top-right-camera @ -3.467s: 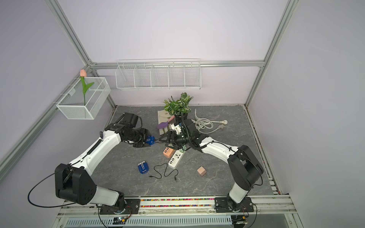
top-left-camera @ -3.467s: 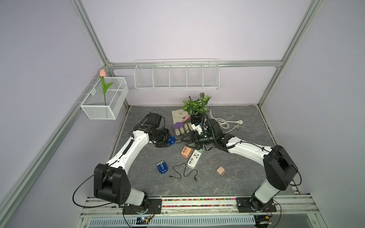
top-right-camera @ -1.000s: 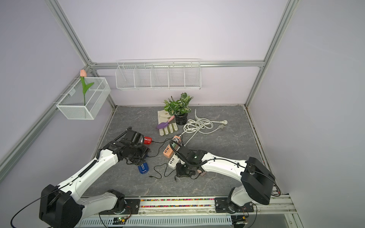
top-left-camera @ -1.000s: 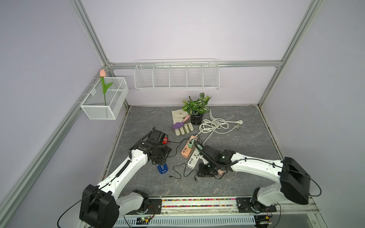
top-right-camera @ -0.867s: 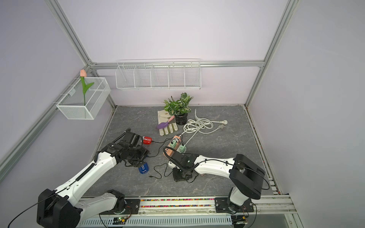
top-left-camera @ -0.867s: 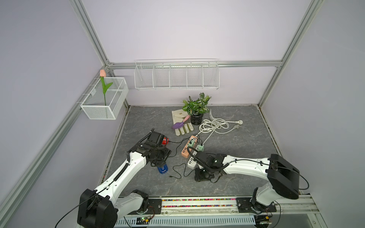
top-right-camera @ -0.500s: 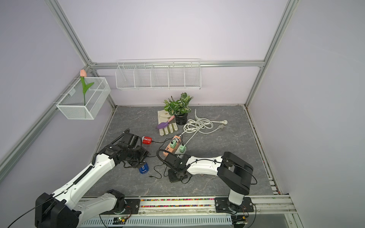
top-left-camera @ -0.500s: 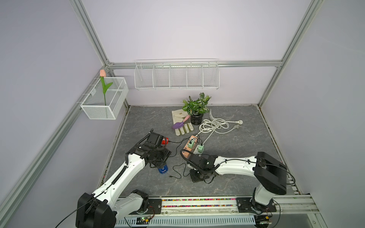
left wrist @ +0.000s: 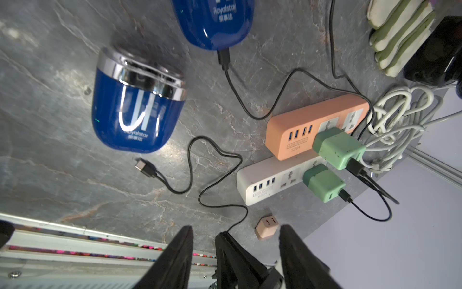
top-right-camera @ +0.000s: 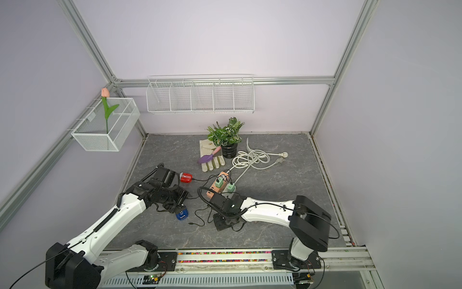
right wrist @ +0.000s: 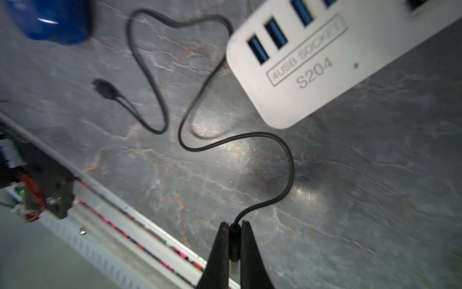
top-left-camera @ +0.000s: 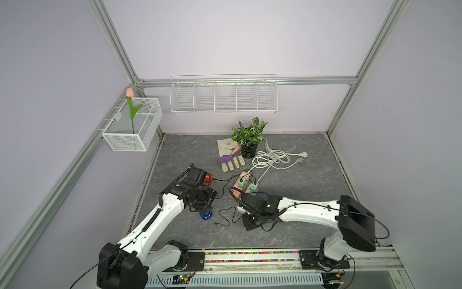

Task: Charge the electric shaver
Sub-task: Pick up the charging cable from the center of the board.

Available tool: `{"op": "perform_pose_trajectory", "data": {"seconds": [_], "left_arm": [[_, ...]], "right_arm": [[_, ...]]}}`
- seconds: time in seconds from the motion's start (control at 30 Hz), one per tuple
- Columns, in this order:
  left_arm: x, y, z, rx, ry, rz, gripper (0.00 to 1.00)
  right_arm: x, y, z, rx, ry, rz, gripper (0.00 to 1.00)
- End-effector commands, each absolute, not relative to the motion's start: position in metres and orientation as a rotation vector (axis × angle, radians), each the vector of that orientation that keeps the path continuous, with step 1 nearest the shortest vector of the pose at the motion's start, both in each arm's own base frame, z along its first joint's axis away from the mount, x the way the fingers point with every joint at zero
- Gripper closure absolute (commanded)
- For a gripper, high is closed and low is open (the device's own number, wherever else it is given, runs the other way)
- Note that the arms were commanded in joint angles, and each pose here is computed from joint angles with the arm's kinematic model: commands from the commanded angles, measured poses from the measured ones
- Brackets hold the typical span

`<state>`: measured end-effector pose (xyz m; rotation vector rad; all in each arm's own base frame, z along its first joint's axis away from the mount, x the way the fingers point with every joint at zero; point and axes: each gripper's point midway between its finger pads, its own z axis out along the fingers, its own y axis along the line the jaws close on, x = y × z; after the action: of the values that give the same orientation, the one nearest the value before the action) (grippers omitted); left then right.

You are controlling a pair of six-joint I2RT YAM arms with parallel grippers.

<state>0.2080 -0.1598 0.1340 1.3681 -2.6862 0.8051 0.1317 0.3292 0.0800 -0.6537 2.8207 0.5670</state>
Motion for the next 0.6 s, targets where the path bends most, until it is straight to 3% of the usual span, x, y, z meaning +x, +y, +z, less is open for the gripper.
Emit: {"op": "perform_pose_trajectory", "data": {"seconds": [0.0, 0.27, 0.57], "left_arm": [[0.210, -0.181, 0.163, 1.456, -2.486, 0.904, 0.41], [0.236, -0.230, 0.232, 1.500, -2.298, 1.162, 0.31], [0.248, -0.255, 0.257, 1.439, -2.301, 1.221, 0.29]], "right_arm": [[0.142, 0.322, 0.126, -0.758, 2.661, 0.615, 0.93], [0.200, 0.315, 0.193, -0.927, 2.325, 0.500, 0.93], [0.240, 0.342, 0.245, -1.226, 1.811, 0.309, 0.93]]}}
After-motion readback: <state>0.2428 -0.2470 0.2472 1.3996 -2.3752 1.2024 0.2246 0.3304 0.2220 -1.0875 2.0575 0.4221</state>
